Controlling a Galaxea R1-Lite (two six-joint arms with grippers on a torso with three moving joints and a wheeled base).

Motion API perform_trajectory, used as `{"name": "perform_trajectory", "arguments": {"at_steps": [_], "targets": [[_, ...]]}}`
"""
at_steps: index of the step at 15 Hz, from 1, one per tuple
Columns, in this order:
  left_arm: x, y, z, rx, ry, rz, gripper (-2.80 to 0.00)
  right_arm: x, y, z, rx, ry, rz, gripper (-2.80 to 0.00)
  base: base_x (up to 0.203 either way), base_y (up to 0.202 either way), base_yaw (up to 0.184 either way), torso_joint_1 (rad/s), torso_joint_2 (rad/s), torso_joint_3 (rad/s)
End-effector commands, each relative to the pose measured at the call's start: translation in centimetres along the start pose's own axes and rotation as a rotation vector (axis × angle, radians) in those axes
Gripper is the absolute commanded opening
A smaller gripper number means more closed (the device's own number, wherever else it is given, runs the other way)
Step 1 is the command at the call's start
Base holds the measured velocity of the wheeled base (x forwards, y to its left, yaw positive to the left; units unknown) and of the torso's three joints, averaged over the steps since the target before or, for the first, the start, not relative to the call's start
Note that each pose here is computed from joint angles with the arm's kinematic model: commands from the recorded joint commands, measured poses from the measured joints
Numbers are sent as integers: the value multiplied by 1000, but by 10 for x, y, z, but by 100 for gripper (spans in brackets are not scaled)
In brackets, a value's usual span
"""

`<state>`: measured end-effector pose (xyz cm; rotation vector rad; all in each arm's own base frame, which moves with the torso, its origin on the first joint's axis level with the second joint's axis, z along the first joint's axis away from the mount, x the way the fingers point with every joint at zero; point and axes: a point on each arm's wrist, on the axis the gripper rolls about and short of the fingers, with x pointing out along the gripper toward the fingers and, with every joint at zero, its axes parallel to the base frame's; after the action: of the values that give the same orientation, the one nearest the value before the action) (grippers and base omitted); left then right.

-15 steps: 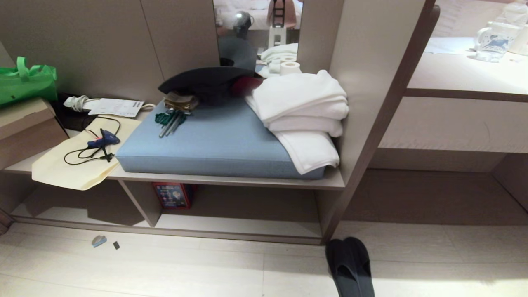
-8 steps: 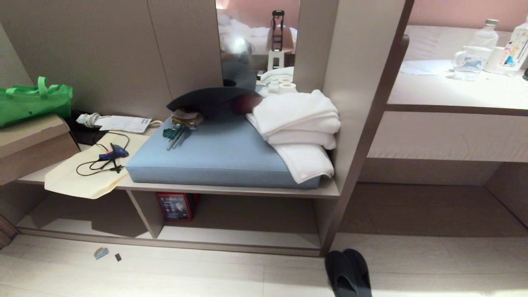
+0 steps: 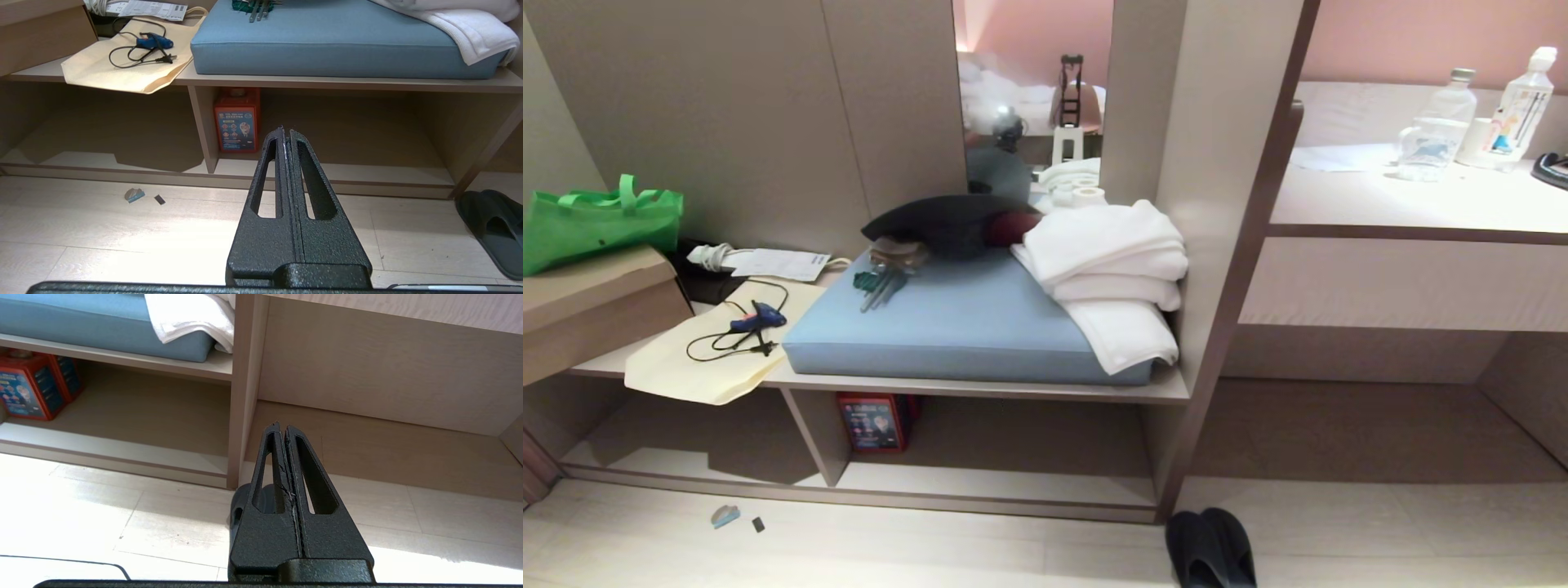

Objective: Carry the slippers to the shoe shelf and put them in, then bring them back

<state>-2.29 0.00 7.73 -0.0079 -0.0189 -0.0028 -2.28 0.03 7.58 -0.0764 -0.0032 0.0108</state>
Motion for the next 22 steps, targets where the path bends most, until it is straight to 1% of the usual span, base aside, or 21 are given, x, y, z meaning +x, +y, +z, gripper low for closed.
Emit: {"name": "perform_trajectory", "arguments": {"at_steps": [1,22], "targets": [[0,0,-2,-1,7,0,-280,0,0,0,3,3,0,-280,0,0,0,0,0,0],[0,0,-2,-1,7,0,-280,0,0,0,3,3,0,-280,0,0,0,0,0,0]]}}
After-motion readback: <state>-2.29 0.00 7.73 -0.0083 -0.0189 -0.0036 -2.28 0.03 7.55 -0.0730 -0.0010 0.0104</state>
